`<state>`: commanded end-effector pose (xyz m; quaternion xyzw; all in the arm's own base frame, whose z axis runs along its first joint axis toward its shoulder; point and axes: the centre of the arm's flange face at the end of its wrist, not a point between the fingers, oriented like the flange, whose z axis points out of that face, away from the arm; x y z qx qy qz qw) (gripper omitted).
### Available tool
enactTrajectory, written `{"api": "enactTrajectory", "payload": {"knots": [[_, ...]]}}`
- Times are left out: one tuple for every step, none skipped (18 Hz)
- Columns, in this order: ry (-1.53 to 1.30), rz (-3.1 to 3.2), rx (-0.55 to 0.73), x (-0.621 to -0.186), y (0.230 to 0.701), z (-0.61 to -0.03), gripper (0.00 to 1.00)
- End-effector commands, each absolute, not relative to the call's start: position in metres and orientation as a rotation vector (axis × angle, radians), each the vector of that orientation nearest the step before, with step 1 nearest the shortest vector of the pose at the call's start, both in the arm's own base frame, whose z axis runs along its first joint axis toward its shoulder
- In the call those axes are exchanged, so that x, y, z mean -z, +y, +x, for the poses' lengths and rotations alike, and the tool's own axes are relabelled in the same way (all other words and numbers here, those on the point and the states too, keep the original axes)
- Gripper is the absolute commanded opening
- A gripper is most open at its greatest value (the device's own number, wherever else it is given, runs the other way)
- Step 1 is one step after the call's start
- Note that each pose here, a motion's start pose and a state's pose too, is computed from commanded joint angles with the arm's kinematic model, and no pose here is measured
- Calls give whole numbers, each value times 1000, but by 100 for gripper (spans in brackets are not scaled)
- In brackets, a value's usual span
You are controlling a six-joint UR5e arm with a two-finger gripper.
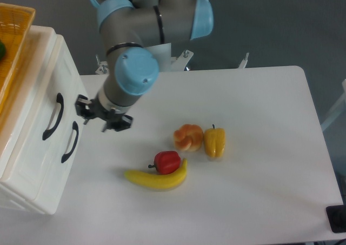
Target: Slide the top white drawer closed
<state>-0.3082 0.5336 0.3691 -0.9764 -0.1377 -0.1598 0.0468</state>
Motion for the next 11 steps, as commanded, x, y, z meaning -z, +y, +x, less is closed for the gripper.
{"api": "enactTrajectory", "payload": {"knots": [[-449,-2968,458,-370,528,-323,100],[-473,-2956,421,-371,522,-337,100],[-495,-2943,360,-375,515,-352,100],[-510,-2942,281,-378,509,-366,100],[-522,-2949,190,-380,503,-377,100],[-527,-2956,96,-383,501,-385,100],[-541,-2965,17,-381,497,-396,100],[-558,-2981,-52,-374,494,-410,100],[-564,-3004,-107,-370,487,-426,100],[-533,-3031,-141,-367,477,-443,100],[-470,-3053,-147,-363,468,-457,100]]}}
